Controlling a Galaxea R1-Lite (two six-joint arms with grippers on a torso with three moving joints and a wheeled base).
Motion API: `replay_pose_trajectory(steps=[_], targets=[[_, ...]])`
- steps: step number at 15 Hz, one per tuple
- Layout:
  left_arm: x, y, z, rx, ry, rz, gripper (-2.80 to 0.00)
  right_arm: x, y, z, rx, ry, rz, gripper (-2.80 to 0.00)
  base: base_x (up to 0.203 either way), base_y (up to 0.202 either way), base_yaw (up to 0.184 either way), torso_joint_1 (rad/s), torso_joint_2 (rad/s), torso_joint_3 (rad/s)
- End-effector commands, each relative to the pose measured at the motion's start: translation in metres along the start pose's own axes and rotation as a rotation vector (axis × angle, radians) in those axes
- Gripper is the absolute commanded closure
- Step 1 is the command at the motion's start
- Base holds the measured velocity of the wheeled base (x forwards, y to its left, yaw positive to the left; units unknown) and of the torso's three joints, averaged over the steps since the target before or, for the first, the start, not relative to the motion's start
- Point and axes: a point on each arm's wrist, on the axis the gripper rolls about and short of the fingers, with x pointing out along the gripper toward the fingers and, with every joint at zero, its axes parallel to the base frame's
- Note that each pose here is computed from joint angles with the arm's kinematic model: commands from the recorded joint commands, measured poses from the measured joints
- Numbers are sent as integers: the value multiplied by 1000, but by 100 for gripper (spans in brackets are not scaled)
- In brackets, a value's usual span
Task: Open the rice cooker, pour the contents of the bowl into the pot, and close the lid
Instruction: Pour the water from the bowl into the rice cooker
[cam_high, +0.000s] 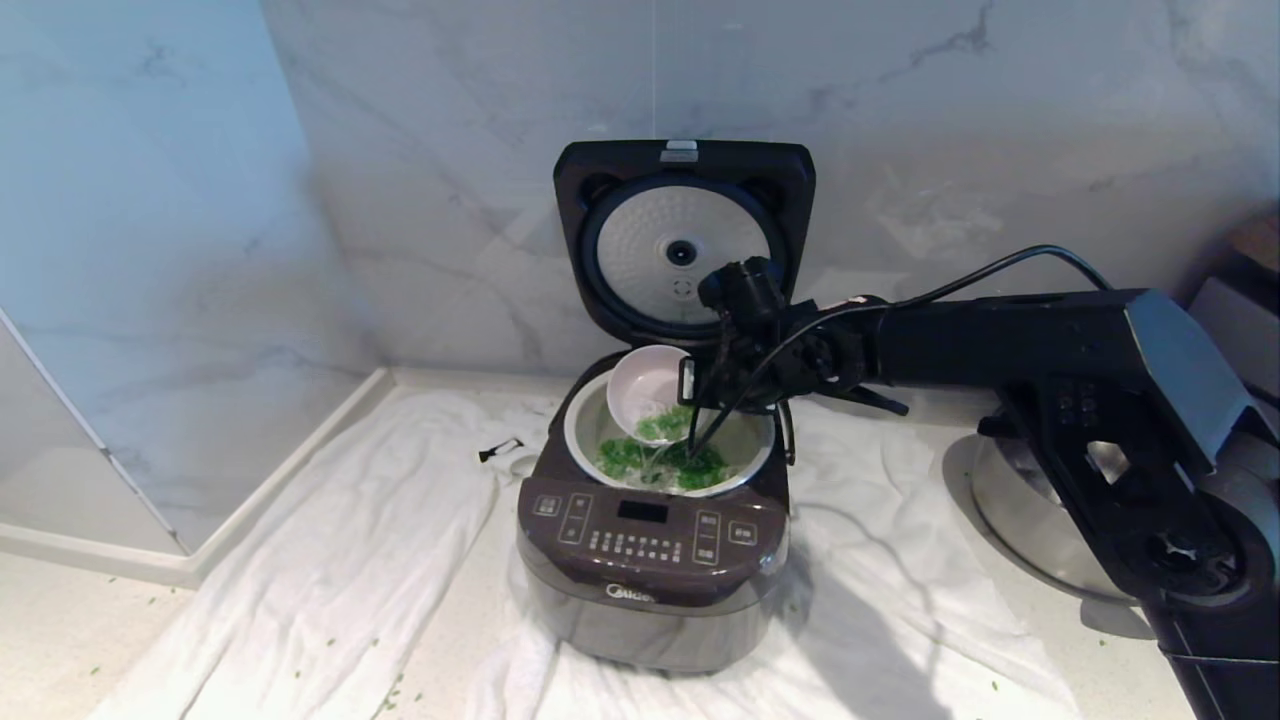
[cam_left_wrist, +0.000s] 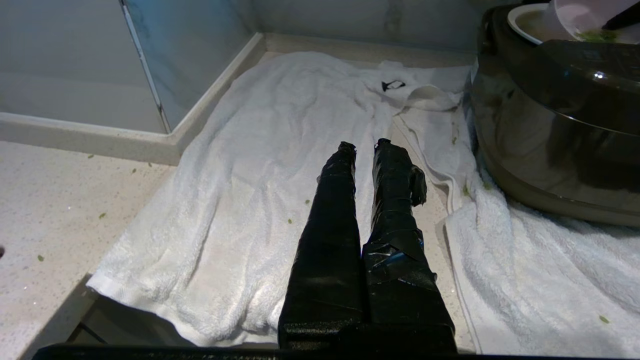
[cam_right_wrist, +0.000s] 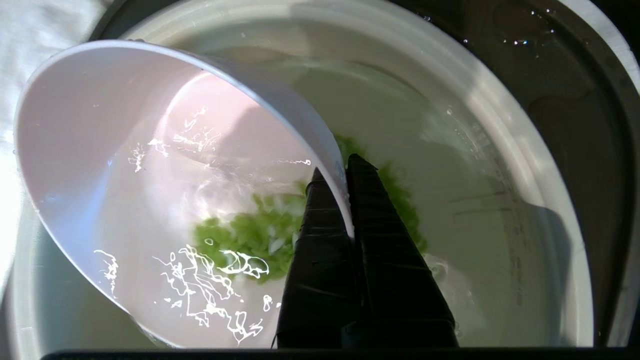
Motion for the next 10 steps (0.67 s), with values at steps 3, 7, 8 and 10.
replay_pose_trajectory(steps=[3, 7, 8, 10], targets=[[0, 0, 0, -1, 1, 2, 0, 5, 5, -5, -48, -55, -64, 0, 0, 0, 0, 0, 0, 0], [0, 0, 0, -2, 1, 2, 0, 9, 5, -8, -147, -118, -143, 0, 0, 0, 0, 0, 0, 0], [0, 0, 0, -2, 1, 2, 0, 11, 8, -10, -189, -153, -162, 0, 0, 0, 0, 0, 0, 0], [0, 0, 0, -2, 1, 2, 0, 15, 18, -19, -297, -266, -166, 0, 0, 0, 0, 0, 0, 0]])
